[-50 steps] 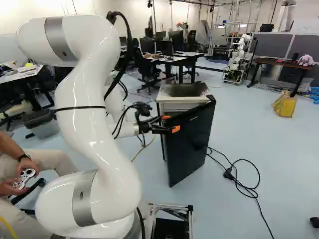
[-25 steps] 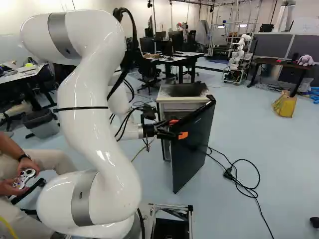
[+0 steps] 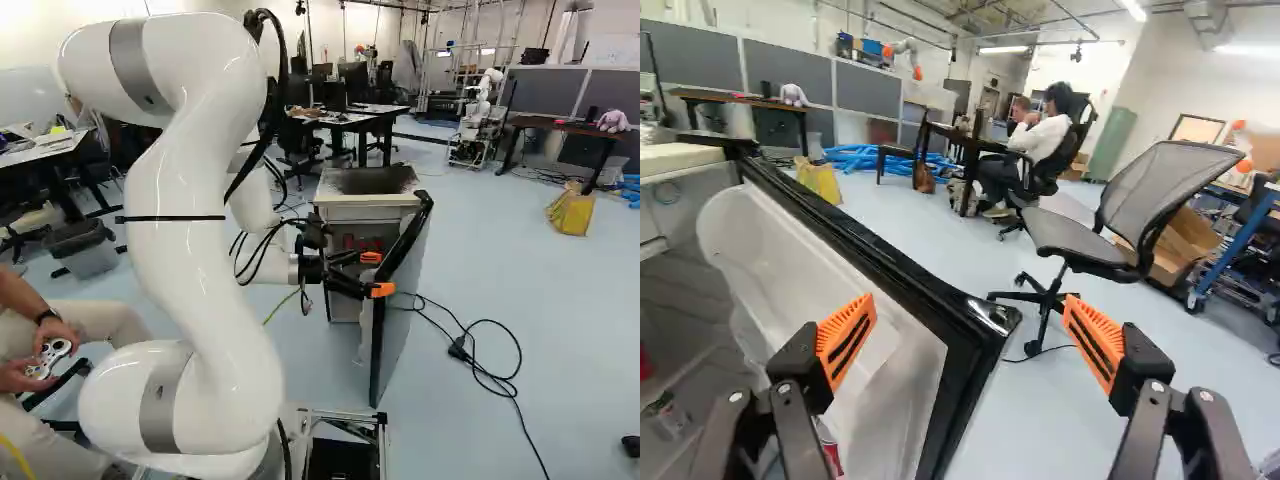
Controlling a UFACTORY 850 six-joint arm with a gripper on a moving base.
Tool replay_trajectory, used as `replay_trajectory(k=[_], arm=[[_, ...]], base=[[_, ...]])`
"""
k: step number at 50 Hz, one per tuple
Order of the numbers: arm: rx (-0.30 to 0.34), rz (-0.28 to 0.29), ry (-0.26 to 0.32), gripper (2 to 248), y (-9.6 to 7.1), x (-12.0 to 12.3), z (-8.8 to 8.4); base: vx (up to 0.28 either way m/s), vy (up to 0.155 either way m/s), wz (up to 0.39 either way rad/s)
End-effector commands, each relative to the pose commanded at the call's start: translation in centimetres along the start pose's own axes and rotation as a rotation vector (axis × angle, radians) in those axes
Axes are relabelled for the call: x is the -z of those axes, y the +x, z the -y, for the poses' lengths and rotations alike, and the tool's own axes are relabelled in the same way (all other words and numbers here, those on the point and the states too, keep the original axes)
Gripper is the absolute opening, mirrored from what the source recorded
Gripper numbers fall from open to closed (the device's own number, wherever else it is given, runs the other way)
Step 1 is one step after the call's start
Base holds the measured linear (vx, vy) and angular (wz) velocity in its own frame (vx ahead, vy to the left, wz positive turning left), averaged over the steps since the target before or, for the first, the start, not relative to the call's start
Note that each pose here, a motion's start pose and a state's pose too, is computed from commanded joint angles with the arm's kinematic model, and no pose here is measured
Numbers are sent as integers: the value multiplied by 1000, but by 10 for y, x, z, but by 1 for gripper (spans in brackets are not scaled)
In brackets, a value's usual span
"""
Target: Grab a drink from the fridge
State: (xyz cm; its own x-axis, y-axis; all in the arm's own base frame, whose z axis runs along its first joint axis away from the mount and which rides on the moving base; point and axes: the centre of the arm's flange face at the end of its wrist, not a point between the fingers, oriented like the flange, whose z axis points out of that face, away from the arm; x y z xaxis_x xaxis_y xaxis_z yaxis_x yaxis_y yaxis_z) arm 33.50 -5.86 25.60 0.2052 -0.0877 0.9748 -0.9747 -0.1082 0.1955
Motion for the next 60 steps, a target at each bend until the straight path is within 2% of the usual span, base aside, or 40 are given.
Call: replay_trajectory(k=[21,60], arm=[[-45,28,-164,247,5,-43,-2],[-171,53,-384,247,22,-137,16]], base=[[0,0,0],[0,0,0]])
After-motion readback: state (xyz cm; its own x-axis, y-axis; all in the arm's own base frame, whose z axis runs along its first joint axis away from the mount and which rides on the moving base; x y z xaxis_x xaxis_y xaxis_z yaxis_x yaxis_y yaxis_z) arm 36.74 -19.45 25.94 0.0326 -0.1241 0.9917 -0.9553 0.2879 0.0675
